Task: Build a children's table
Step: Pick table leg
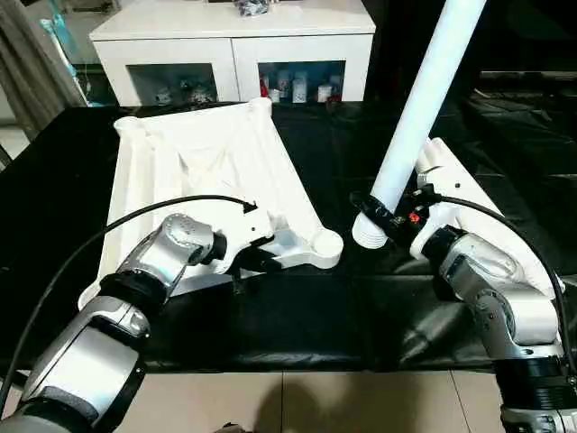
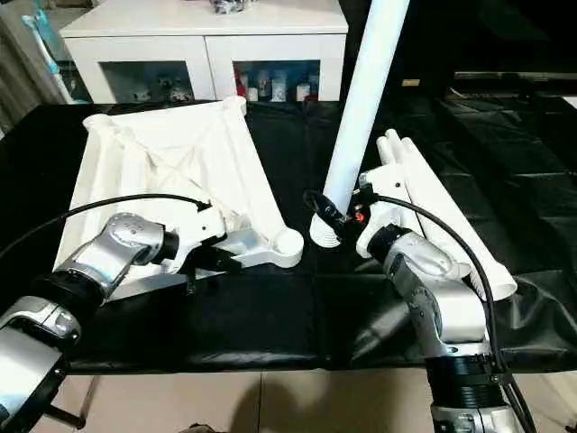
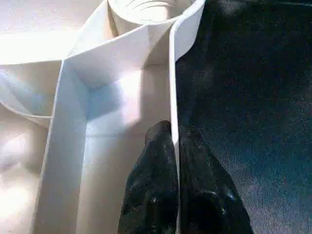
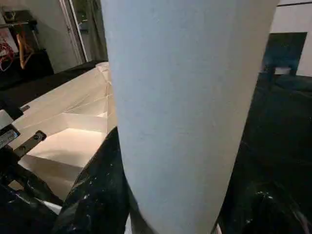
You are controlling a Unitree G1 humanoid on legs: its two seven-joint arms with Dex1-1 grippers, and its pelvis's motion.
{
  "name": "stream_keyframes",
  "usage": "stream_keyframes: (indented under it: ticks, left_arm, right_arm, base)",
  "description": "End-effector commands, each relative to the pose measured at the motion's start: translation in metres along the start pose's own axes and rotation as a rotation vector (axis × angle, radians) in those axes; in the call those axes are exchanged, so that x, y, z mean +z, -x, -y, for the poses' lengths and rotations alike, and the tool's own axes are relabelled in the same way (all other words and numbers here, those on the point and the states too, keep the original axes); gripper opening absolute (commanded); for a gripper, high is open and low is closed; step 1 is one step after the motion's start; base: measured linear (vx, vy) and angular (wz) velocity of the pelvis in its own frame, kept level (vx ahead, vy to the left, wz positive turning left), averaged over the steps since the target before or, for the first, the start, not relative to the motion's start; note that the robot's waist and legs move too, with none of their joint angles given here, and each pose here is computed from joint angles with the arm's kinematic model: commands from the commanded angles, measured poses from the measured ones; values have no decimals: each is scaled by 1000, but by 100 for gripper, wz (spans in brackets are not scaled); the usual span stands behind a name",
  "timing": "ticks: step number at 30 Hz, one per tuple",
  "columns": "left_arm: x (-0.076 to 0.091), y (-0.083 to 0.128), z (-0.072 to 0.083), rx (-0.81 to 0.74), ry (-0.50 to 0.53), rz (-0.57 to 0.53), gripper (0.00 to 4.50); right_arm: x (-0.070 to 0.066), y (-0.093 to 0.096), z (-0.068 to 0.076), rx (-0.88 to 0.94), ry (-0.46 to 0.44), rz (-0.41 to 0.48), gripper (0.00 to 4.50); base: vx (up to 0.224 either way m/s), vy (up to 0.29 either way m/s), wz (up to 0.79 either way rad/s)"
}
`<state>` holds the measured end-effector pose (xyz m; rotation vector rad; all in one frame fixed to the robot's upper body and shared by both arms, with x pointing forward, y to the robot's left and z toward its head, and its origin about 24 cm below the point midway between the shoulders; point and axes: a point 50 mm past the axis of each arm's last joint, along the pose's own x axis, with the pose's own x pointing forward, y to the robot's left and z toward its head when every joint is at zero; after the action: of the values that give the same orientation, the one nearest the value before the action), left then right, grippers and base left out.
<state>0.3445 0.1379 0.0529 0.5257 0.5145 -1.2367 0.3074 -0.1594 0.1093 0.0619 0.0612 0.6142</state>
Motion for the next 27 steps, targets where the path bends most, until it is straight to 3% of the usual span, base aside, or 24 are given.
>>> stream_keyframes:
  ticks: [1, 3, 5, 8, 11, 14, 20, 27]
  left_arm:
    - [-1, 6, -3, 22, -12, 10, 0]
    - [-1, 5, -1, 11, -8, 31, 0]
    - [2, -2, 9, -16, 14, 93, 0]
    - [5, -8, 19, -39, 16, 120, 0]
    - [9, -19, 34, -70, 26, 158, 0]
    - [9, -23, 40, -75, 43, 181, 0]
    - [11, -22, 50, -76, 66, 209, 0]
    - [3, -22, 54, -51, 43, 129, 0]
  right_arm:
    - [10, -5, -3, 25, 20, 38, 187]
    - [11, -5, -5, 39, 1, 39, 187]
    - [15, -5, -14, 123, -89, 47, 187]
    - [14, -2, -21, 210, -117, 15, 187]
    - [5, 1, -25, 254, -99, -64, 187]
    - [-2, -4, -22, 216, -68, -98, 187]
    - [-3, -10, -26, 231, -20, -126, 187]
    - [-7, -14, -21, 216, 2, -153, 187]
  base:
    - [0, 0, 0]
    - [0, 0, 0]
    - [0, 0, 0]
    - [0, 0, 0]
    - [0, 0, 0]
    - [0, 0, 0]
    - [0, 0, 0]
    - [0, 0, 0]
